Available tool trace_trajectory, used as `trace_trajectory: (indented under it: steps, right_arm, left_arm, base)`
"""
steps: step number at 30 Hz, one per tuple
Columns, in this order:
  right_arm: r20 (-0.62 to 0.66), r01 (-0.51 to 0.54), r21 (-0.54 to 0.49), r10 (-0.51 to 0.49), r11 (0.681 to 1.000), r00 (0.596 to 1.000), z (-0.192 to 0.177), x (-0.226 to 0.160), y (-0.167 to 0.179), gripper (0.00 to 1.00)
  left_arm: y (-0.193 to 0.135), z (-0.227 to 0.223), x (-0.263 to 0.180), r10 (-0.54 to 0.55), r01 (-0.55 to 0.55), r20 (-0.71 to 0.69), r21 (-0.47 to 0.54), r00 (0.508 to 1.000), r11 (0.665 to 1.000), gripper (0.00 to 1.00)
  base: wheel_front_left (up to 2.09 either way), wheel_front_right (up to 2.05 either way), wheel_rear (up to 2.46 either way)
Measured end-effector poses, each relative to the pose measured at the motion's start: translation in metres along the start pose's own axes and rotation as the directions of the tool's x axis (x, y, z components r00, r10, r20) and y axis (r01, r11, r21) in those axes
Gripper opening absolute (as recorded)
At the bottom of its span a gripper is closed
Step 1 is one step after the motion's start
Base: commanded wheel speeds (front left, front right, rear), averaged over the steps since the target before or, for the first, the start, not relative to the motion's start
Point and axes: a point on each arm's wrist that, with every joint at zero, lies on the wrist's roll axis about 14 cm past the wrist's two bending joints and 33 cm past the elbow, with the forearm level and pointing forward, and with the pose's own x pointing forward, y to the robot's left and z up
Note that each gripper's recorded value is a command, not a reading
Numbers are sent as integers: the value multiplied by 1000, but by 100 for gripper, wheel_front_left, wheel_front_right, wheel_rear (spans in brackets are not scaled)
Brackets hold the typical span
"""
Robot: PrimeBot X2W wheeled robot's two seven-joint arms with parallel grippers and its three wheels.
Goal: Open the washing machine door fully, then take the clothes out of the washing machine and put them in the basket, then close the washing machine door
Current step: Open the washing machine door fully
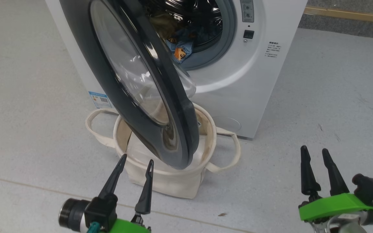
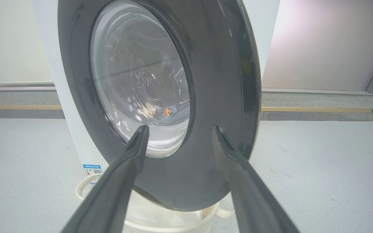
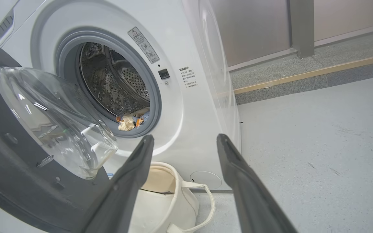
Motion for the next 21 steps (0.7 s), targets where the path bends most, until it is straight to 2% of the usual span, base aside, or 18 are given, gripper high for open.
trace_trajectory:
  steps: [8,16,21]
  right_arm:
    - [-4,9,26,-9,1000,1000,-2,5,-2,100]
    - [2,18,47,-18,999,1000,-1,11,-4,100]
    - [-2,33,61,-33,998,999,-3,10,-9,100]
  left_arm:
    - [3,11,9,3,-3,38,1,999,1000,100]
    - [0,71,31,-12,13,229,-5,973,1000,100]
    - [-17,97,40,-66,69,309,-1,949,998,100]
  base:
    - [0,0,0]
    - [0,0,0]
    - [0,0,0]
